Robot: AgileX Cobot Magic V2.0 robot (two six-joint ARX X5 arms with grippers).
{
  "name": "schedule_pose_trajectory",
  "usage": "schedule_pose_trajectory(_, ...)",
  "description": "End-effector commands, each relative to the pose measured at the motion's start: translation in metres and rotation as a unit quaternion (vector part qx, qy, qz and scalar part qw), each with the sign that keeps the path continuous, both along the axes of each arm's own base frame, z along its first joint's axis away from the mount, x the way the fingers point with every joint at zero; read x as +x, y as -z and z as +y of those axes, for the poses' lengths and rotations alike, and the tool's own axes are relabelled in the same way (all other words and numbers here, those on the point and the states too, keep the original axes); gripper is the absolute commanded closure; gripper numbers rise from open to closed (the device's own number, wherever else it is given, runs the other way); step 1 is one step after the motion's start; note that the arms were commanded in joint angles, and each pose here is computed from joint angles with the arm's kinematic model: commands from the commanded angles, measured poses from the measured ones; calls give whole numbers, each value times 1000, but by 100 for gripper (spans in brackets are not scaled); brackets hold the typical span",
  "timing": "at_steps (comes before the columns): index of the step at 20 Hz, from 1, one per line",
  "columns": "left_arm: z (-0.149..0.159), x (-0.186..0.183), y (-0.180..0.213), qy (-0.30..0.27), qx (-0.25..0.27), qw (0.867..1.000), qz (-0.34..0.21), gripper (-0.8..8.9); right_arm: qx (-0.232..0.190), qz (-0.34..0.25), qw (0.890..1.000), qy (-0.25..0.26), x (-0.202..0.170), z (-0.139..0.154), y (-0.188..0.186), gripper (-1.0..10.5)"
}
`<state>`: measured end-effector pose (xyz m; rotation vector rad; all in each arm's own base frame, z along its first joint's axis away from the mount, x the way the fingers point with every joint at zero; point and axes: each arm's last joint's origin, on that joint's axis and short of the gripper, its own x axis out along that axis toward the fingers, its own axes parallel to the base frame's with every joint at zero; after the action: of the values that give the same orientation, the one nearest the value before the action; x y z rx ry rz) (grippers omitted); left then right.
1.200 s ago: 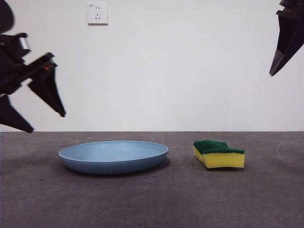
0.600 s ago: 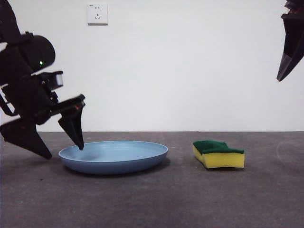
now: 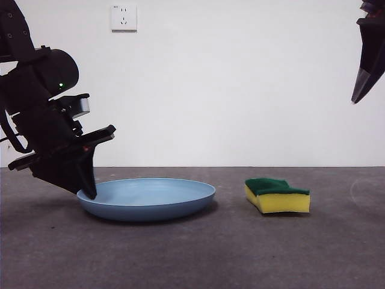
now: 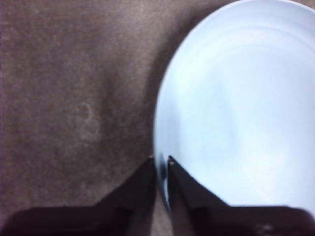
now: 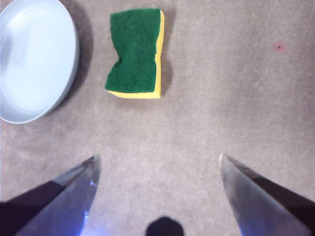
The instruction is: Pick up the plate,pick up the cloth,clean the plate with the cloth
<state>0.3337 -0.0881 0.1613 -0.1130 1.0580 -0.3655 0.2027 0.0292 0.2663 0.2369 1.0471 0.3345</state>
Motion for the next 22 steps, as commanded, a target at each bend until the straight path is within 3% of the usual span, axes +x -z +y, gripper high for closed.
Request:
schedule_pose_trajectory(1,-1,0,4,13,7,1000,3,822,4,-20,1000,1,3,1,-3,541)
schedule_pose_trajectory(4,-1,-3,-14,15,1,1000,-12,822,6,-55,998,-15,8,7,-9,543)
schedule_pose_trajectory(7,-3,-16,-55,22,-13,997,-73,822,4,-61,997,-40,18,18,-15,635)
schedule_pose_trajectory(12,5,-51,-121,21,-36,984,-172,822,-8,-39,994,-97,53,50,-10,675)
schedule_pose_trajectory(16,14,-84,-156,21,-46,975,-216,822,-74,-29,991,-107,84,74,7,676)
schedule_pose_trajectory(22,23,-115,-182,21,-56,966,-253,822,-126,-27,985,-114,115,106,46,678)
